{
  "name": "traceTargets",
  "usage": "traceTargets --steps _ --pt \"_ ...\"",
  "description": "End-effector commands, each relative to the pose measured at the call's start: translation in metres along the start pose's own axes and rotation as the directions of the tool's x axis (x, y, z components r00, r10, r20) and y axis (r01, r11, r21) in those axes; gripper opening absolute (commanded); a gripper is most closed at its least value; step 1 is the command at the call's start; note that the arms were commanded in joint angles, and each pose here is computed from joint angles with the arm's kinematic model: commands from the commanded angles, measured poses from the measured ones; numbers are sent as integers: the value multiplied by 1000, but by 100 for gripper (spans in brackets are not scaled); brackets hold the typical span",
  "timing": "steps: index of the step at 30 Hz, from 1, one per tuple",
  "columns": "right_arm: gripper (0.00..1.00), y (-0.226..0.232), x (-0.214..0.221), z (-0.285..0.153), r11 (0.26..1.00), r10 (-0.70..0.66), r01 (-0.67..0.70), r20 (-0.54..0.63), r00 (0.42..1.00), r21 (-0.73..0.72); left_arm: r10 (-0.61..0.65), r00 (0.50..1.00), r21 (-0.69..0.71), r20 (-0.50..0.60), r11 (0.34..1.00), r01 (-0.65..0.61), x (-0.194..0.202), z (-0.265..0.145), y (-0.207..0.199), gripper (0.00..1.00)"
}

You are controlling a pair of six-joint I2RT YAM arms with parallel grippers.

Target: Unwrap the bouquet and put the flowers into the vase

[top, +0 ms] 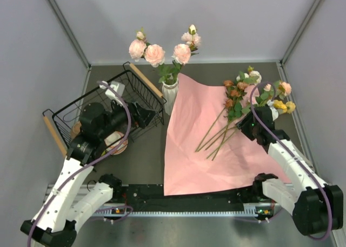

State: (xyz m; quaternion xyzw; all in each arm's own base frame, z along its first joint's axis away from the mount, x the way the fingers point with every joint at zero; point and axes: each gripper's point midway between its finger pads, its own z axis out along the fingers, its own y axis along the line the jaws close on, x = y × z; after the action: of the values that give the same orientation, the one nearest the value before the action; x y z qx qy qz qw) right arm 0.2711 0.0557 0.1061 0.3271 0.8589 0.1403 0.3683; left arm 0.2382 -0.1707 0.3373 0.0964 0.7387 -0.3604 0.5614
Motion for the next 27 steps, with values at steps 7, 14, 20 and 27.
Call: traceTargets --steps 7,14,20,27 --pt "42 2 30 34 992 99 -105 -77 992 -75 -233 954 277 -187 919 279 55 9 -39 89" --pt "20 -5 41 54 994 97 -102 -104 990 -44 -267 926 283 -265 897 340 79 25 -46 82" --pt "0 -4 39 46 997 67 -72 -121 990 -35 -250 928 295 -277 897 329 81 29 -56 82" --pt "0 12 -27 -27 989 -53 75 170 984 -129 -225 927 344 -301 881 326 80 38 -74 86"
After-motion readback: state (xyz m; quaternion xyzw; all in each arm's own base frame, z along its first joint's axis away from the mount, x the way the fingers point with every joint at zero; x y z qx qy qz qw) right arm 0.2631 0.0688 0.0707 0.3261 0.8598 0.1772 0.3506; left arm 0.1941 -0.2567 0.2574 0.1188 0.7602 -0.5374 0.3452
